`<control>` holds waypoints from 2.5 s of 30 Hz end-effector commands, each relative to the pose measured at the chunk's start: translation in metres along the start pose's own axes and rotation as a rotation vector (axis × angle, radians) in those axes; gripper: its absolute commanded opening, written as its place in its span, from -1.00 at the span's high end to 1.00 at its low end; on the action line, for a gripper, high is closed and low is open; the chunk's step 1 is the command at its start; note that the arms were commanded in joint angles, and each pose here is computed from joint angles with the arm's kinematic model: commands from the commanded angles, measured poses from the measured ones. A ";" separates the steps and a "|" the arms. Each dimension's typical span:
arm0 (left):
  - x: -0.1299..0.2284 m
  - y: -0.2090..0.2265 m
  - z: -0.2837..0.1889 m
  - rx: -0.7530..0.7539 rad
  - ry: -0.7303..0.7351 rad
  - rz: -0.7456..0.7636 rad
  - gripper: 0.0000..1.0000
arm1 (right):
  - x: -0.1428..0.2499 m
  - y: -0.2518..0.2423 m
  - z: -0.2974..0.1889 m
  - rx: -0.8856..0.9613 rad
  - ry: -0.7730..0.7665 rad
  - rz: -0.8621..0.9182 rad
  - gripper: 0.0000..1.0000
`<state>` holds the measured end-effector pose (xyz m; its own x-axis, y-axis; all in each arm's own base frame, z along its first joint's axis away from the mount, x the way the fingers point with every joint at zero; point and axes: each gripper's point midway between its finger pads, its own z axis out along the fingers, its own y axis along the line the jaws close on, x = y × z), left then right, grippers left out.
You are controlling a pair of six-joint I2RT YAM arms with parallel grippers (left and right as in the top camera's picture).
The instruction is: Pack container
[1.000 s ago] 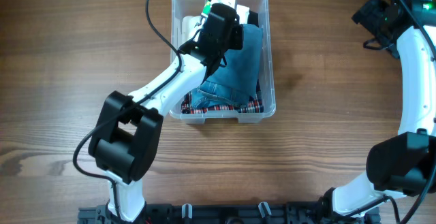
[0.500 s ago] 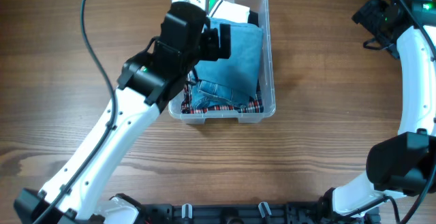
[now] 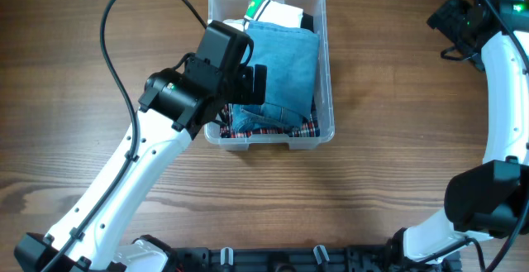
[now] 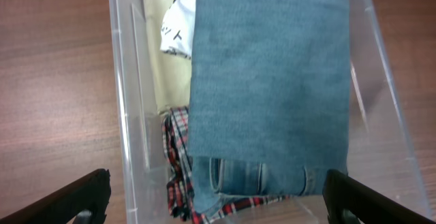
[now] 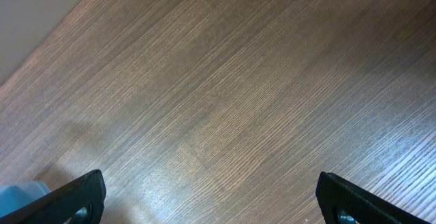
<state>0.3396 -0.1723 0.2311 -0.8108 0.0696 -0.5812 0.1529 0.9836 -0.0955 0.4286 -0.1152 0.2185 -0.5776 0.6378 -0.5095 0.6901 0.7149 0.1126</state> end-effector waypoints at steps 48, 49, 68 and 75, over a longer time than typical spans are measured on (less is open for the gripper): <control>0.121 0.119 -0.028 0.151 -0.810 -0.240 -1.00 | 0.003 0.000 0.002 0.002 0.009 0.011 -0.99; 0.120 0.118 -0.026 0.164 -0.826 -0.233 -1.00 | 0.003 0.000 0.002 0.002 0.009 0.011 -0.99; 0.126 0.136 -0.025 0.111 -0.903 -0.256 -1.00 | 0.003 0.000 0.002 0.002 0.009 0.011 -0.99; 0.128 0.136 -0.022 0.099 -0.888 -0.239 -0.99 | 0.003 0.000 0.002 0.002 0.009 0.011 -0.99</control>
<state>0.2446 -0.0262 0.1659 -0.0970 -0.3457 -0.9333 0.1186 0.9271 -0.3557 0.4281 -0.1151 0.2173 -0.5791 0.6381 -0.5074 0.6904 0.7148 0.1109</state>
